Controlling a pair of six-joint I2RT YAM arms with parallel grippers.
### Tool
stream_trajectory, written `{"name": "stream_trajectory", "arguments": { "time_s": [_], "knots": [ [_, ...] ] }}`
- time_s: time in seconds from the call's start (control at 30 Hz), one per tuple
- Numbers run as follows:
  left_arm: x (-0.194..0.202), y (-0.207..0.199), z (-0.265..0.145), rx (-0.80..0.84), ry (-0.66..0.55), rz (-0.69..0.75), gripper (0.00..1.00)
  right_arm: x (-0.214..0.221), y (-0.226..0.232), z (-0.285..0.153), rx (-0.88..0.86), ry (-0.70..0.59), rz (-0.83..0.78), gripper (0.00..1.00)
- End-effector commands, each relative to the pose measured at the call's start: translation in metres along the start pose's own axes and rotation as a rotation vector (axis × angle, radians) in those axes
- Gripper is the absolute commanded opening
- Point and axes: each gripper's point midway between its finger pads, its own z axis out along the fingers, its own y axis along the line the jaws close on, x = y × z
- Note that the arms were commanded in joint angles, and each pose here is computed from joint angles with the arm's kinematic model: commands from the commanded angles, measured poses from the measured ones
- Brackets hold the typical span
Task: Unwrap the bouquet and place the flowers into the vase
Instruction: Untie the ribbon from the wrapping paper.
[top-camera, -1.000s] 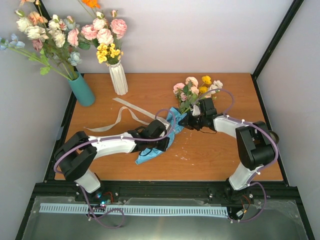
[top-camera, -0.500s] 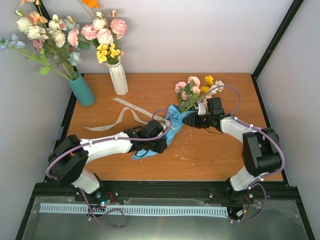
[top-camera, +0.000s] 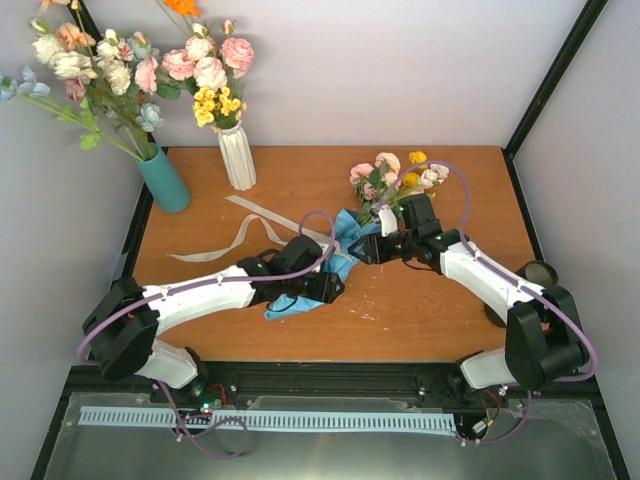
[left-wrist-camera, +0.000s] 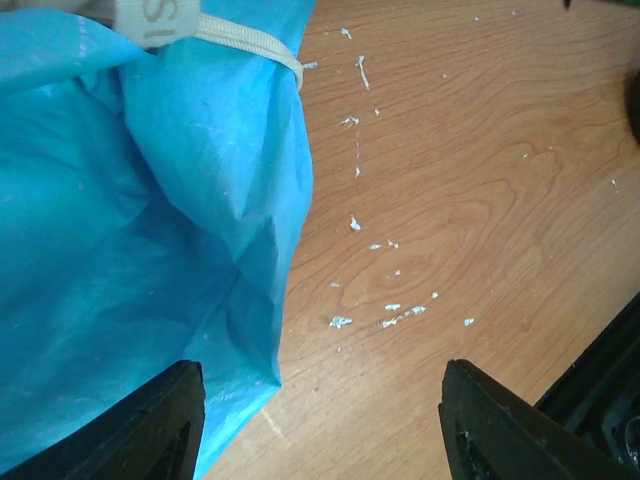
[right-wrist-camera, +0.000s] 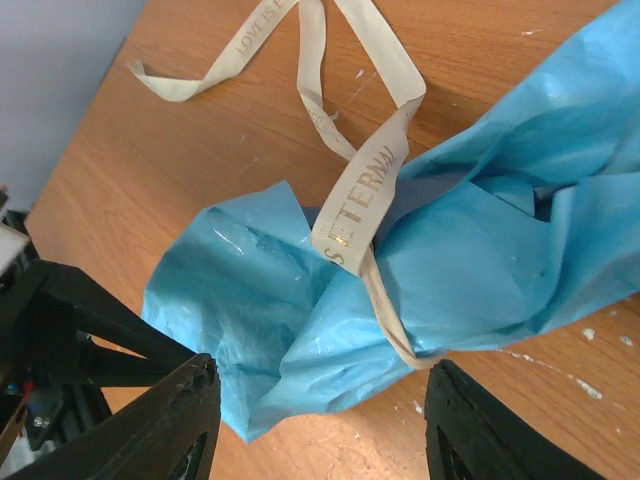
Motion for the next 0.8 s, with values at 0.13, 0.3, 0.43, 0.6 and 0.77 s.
{"name": "stream_trajectory", "arguments": {
  "time_s": [0.13,0.3,0.43,0.6,0.77],
  "knots": [
    [-0.025,-0.010,0.030,0.085,-0.065,-0.069,0.64,-0.009,-0.002,0.023,0.092,0.061,-0.101,0.56],
    [-0.028,0.008,0.040,0.090,-0.093,-0.105,0.54,-0.006,-0.004,0.041,0.086,0.102,-0.118,0.55],
    [-0.024,0.017,0.045,0.103,-0.107,-0.105,0.45,-0.003,-0.009,0.054,0.083,0.133,-0.116,0.53],
    [-0.019,0.026,0.049,0.090,-0.113,-0.106,0.33,0.005,-0.006,0.069,0.065,0.173,-0.129,0.50],
    [-0.018,0.030,0.050,0.084,-0.120,-0.111,0.28,0.017,-0.015,0.077,0.098,0.215,-0.139,0.46]
  ]
}}
